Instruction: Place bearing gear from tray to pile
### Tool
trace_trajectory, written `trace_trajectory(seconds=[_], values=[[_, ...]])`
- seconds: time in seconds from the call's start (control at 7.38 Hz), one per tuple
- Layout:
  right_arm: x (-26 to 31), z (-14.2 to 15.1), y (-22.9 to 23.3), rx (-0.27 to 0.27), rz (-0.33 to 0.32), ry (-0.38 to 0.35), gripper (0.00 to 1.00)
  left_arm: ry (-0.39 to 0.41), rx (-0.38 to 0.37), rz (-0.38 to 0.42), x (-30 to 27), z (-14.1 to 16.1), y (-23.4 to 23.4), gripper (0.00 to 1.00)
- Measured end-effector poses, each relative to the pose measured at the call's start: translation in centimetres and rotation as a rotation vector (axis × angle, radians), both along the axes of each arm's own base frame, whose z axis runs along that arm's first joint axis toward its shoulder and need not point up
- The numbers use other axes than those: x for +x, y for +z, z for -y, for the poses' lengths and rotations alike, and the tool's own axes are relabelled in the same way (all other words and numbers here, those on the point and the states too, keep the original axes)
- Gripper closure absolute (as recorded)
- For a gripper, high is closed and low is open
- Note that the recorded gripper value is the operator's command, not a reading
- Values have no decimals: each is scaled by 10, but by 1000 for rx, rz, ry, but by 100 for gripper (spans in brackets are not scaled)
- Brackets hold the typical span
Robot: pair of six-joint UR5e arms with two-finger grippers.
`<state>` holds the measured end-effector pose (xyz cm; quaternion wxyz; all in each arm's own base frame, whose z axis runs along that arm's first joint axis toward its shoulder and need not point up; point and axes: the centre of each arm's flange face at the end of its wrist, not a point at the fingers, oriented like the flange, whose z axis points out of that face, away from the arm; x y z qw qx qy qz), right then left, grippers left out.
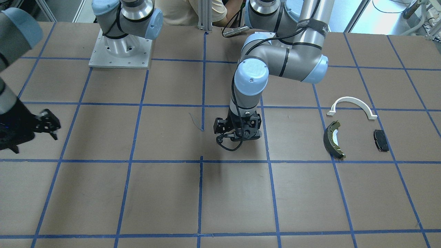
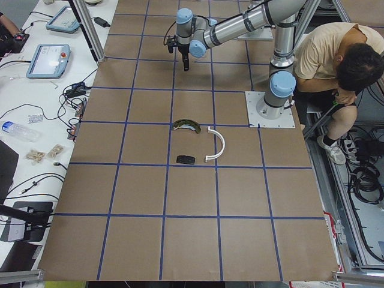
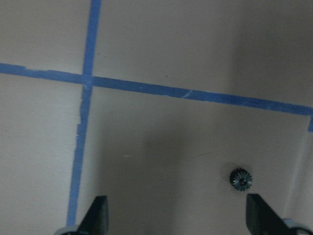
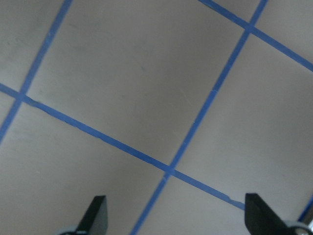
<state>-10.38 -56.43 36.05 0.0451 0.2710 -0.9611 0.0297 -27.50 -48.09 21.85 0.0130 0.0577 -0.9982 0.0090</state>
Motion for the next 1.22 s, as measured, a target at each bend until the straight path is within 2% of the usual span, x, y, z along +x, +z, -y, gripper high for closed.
trace_trajectory(seconds=[0.14,0.41,0.54,0.68,0.81,0.95,1.08,1.22], values=[[-66,-13,-7,14,-1,67,0,-22,-10,-2,-14,-2,-15,0],[-181,-44,-53,81,37,205,0,-46,13,7,-27,-8,-39,0],[-224,-59,-78,98,50,275,0,-54,22,15,-30,-12,-46,12],[-253,-66,-104,105,54,346,0,-58,26,19,-32,-14,-49,44],[-272,-72,-130,116,69,397,0,-62,27,22,-33,-15,-50,70],[-284,-76,-151,124,85,430,0,-63,28,23,-33,-16,-51,91],[-290,-77,-163,123,84,454,0,-64,28,23,-33,-16,-51,100],[-291,-77,-171,116,85,463,2,-68,24,22,-34,-16,-49,100]])
